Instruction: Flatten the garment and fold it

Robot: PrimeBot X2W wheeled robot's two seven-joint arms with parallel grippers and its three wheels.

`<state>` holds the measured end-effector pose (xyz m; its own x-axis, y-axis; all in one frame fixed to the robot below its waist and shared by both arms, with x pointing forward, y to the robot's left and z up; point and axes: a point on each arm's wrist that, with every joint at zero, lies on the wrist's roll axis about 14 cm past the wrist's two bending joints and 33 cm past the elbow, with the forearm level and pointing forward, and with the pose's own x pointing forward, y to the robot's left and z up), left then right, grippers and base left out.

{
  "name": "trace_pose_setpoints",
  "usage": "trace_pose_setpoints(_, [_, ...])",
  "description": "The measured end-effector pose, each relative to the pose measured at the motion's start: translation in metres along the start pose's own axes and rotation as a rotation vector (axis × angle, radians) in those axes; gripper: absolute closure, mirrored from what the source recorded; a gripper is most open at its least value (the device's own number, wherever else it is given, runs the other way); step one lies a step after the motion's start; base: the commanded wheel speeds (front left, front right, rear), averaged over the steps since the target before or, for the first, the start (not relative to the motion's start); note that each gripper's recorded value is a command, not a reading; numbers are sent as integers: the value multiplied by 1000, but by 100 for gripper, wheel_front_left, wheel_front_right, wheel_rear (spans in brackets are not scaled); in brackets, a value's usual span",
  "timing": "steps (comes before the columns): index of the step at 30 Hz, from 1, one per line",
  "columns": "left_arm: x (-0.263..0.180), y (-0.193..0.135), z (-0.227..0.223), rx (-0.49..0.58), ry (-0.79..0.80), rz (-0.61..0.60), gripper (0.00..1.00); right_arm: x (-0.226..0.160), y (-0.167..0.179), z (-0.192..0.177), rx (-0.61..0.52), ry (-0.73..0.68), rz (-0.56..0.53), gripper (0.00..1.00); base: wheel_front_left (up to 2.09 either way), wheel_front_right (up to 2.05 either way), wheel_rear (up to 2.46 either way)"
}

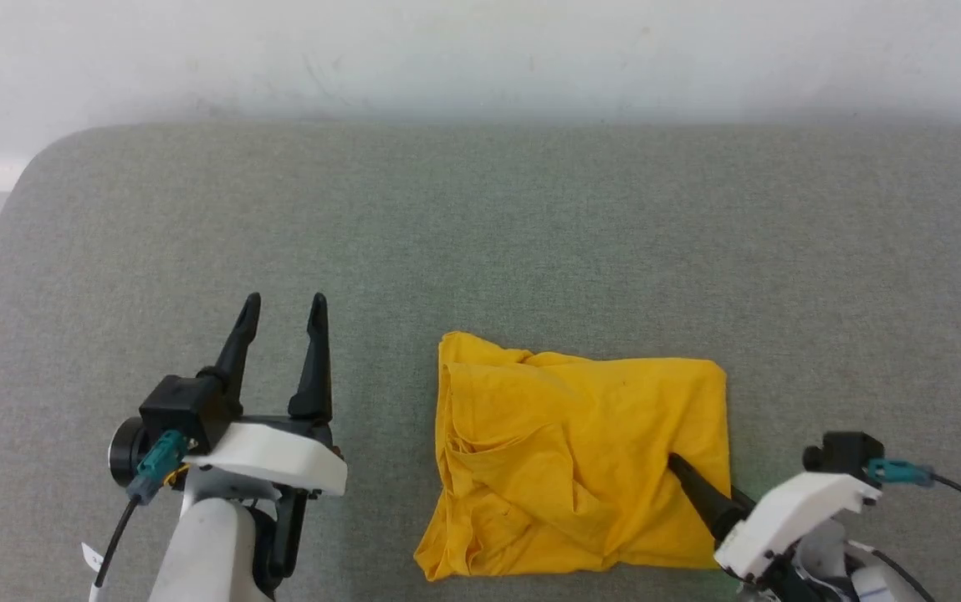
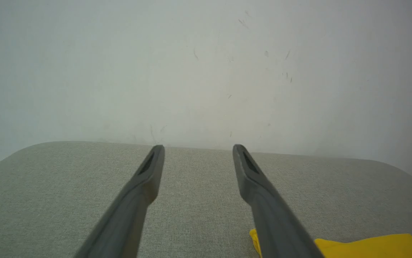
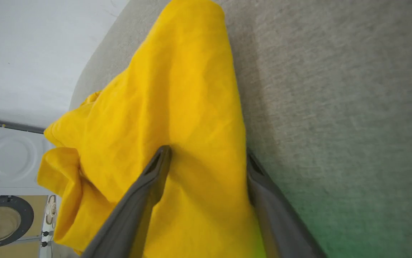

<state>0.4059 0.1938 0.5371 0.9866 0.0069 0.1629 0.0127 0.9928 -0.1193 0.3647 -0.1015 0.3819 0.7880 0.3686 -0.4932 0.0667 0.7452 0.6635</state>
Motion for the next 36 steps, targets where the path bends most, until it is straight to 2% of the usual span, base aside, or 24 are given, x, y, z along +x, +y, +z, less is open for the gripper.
trace_pose_setpoints(3, [-1, 1, -2, 0, 5, 4, 0, 9, 9, -6, -2, 40, 21, 0, 0, 0, 0])
trace_pose_setpoints(4, [-1, 2, -2, 0, 6, 6, 0, 12, 12, -8, -6, 51, 27, 44, 0, 0, 0])
trace_pose_setpoints(6, [-1, 3, -2, 0, 7, 8, 0, 15, 15, -8, -15, 61, 32, 85, 0, 0, 0])
trace_pose_setpoints(7, [-1, 3, -2, 0, 7, 8, 0, 16, 15, -8, -22, 62, 32, 100, 0, 0, 0])
trace_pose_setpoints(10, [-1, 3, -2, -3, 6, 10, 0, 18, 13, -8, -80, 59, 16, 100, 0, 0, 0])
trace_pose_setpoints(12, [0, 3, -2, -4, 4, 10, 0, 19, 13, -3, -164, 52, 4, 100, 0, 0, 0])
trace_pose_setpoints(15, [2, 1, -2, -6, 3, 8, 0, 21, 19, 17, -364, 17, -17, 100, 0, 0, 0])
trace_pose_setpoints(20, [10, -8, -5, -14, 4, -17, 0, 17, 47, 70, -740, -82, -64, 100, 0, 0, 0])
trace_pose_setpoints(23, [16, -17, -7, -20, 6, -39, 0, 11, 58, 95, -887, -131, -111, 100, 0, 0, 0])
trace_pose_setpoints(26, [23, -28, -12, -26, 11, -68, 0, 4, 52, 116, -968, -147, -176, 100, 0, 0, 0])
trace_pose_setpoints(29, [31, -41, -16, -29, 15, -102, 0, -8, 30, 145, -1018, -166, -271, 100, 0, 0, 0])
trace_pose_setpoints(36, [58, -72, -24, -32, 4, -186, 0, -44, -33, 215, -1046, -197, -512, 100, 0, 0, 0])
